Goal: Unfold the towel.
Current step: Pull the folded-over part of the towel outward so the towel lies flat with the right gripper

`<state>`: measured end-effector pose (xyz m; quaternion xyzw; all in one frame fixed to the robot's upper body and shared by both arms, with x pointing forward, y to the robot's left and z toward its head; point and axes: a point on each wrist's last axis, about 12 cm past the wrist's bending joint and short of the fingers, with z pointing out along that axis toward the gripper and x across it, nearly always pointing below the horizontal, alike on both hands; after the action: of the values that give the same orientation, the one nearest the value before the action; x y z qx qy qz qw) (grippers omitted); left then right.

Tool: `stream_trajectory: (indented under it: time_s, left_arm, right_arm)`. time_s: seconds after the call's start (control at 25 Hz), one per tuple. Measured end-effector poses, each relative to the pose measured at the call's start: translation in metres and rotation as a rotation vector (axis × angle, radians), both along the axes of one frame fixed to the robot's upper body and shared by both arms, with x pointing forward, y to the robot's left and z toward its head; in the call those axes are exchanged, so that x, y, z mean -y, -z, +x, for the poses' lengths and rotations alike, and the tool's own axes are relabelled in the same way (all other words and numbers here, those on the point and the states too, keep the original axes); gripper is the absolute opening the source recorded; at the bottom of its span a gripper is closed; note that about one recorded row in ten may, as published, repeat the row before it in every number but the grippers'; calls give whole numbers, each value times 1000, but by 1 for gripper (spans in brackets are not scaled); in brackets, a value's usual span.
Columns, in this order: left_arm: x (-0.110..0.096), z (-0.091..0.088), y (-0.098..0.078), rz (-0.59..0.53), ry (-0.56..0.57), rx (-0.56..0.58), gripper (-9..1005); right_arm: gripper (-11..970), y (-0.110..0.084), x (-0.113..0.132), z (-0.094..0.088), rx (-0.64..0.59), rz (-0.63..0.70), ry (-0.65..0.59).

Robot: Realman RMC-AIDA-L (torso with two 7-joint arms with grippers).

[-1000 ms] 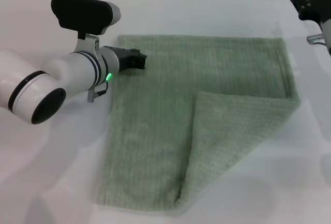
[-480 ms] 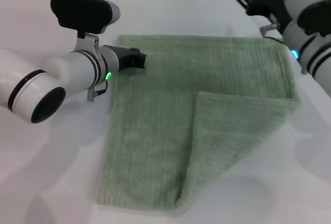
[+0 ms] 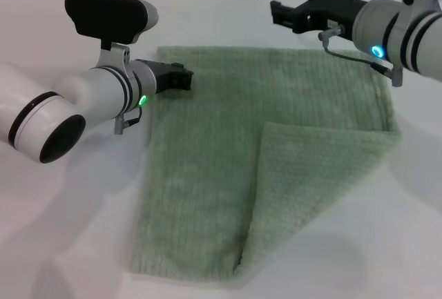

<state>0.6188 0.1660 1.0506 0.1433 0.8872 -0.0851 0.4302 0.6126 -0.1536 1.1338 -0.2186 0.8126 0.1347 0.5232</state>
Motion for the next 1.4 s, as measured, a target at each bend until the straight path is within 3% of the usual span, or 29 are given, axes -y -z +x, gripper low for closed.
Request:
stream_trajectory:
  time_s: [0.44, 0.6, 0.84, 1.4]
  left_arm:
    - [0, 1, -1, 3, 1, -1, -2]
    - [1, 0, -1, 2, 3, -1, -2]
    - [3, -1, -1, 3, 9, -3, -2]
    - [3, 0, -1, 1, 9, -2, -2]
  right_arm:
    - [715, -26, -13, 3, -293, -150, -200]
    - [714, -29, -19, -1, -341, -203, -268]
    - [714, -25, -31, -4, -431, -286, -353]
    - [715, -15, -34, -9, -507, -327, -394]
